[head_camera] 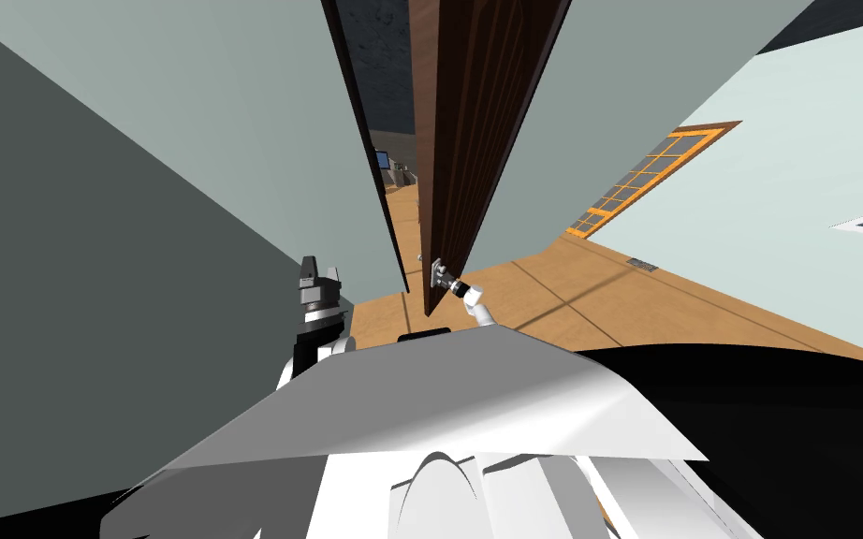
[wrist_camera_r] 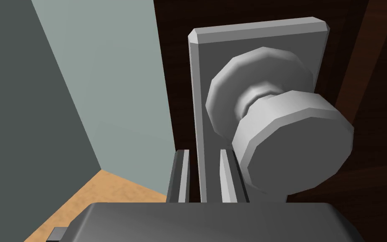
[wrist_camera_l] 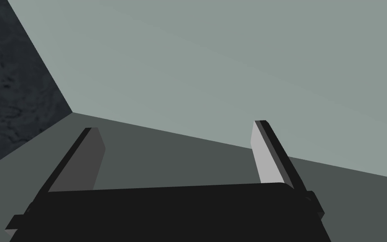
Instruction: Pull the door open
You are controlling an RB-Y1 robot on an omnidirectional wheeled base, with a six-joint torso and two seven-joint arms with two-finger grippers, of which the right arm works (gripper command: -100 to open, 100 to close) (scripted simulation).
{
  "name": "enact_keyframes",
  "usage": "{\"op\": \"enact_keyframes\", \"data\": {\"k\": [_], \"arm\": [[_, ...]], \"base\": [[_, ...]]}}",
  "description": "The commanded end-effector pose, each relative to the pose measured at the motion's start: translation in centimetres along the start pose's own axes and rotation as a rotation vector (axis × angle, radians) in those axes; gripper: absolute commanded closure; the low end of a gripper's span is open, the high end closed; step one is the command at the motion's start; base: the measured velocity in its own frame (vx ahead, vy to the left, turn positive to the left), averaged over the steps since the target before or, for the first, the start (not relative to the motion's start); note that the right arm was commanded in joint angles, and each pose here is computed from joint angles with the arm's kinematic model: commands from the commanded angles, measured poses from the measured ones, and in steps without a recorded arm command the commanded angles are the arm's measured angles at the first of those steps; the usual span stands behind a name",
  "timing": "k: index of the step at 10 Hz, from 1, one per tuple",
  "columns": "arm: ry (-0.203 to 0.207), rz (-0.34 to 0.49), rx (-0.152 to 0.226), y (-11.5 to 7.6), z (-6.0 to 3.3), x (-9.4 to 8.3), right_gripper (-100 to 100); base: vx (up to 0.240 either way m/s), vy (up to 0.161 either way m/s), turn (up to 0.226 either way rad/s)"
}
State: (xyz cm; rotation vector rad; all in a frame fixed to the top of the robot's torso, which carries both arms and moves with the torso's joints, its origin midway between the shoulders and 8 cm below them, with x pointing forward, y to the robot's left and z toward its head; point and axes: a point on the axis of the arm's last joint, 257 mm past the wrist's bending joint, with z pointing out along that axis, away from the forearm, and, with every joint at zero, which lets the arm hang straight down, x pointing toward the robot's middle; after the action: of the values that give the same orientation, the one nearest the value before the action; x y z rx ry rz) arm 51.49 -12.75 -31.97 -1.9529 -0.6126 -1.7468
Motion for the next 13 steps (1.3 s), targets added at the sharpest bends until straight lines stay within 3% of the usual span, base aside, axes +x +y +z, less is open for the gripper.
{"op": "enact_keyframes", "data": {"k": [1,4,5,6,11,12,13], "arm": [[0.032,-0.018,-0.018,1.5,0.51,2.0,-100],[0.033,-0.009,-0.019,1.9,0.89,2.5,-100],[-0.001,0.013,0.001,0.4,0.54,0.3,-100],[-0.001,0.013,0.001,0.4,0.54,0.3,100],[-0.001,0.013,0.001,0.4,0.54,0.3,100],[0.014,0.004,0.029,-0.5,0.15,0.4,-100],[0.02,0.001,0.035,-0.6,0.03,0.5,-100]], "base": [[0.019,-0.028,0.005],[-0.002,-0.005,0.015],[-0.01,0.014,0.029],[-0.004,0.009,-0.01],[0.0,-0.002,0.001],[-0.032,-0.114,0.025],[-0.089,-0.162,0.06]]}}
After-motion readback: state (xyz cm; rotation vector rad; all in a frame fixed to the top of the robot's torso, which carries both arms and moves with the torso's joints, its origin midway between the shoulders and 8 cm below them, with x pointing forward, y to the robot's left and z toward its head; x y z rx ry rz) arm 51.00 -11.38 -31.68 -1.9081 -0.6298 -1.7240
